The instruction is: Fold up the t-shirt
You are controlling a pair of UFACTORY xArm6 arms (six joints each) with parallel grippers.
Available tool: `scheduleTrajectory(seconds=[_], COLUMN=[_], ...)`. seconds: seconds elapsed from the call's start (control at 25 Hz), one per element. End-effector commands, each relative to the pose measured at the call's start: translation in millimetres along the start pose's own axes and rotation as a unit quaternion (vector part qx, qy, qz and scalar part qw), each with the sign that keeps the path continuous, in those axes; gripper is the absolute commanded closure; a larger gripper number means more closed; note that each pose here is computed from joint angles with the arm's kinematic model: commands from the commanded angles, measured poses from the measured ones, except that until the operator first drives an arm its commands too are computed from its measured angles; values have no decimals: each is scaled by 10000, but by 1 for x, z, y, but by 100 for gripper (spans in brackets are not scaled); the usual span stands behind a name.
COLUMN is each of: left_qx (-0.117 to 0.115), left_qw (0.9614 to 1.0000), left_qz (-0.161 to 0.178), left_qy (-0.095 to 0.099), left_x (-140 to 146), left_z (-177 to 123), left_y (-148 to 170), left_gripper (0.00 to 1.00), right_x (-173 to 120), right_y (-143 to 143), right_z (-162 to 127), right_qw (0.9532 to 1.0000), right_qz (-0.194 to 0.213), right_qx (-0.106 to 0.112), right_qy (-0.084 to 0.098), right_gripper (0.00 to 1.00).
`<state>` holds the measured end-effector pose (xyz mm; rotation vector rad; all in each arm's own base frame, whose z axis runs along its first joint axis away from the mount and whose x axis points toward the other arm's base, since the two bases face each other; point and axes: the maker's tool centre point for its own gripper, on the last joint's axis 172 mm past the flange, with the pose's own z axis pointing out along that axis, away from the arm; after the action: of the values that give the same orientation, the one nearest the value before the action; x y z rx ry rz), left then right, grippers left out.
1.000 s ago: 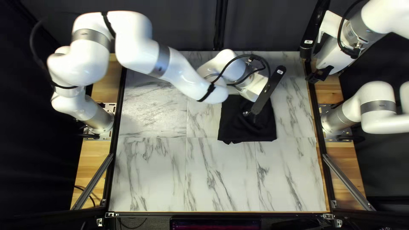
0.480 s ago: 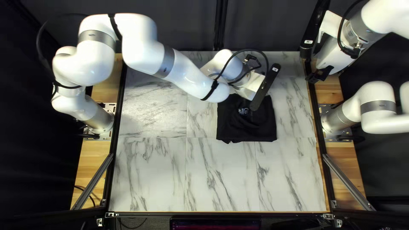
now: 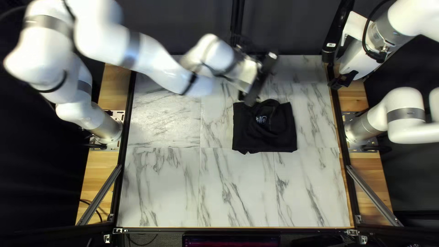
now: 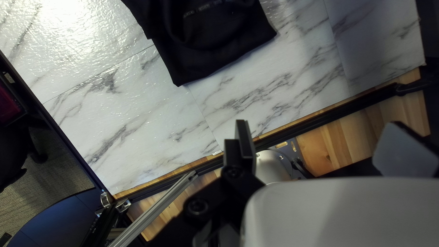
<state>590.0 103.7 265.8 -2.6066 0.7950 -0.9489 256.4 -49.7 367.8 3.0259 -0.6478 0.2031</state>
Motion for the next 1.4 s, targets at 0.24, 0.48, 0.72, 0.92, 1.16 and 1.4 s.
scheduleTrajectory(seconds=[0.24,0.48,0.72,0.92,1.16,1.4], left_qx=[360,498,498,498,498,498], left_qw=[9963,9938,9938,9938,9938,9938], left_qz=[-365,-482,-482,-482,-482,-482], left_qy=[-692,-874,-874,-874,-874,-874], left_x=[-53,-63,-63,-63,-63,-63], left_z=[-156,-203,-203,-203,-203,-203], left_y=[32,51,51,51,51,51], left_gripper=[0,0,0,0,0,0], right_x=[0,0,0,0,0,10], right_y=[0,0,0,0,0,-7], right_z=[0,0,0,0,0,34], right_qw=[10000,10000,10000,10000,10000,9999], right_qz=[0,0,0,0,0,-32], right_qx=[0,0,0,0,0,60], right_qy=[0,0,0,0,0,-130], right_gripper=[0,0,0,0,0,0])
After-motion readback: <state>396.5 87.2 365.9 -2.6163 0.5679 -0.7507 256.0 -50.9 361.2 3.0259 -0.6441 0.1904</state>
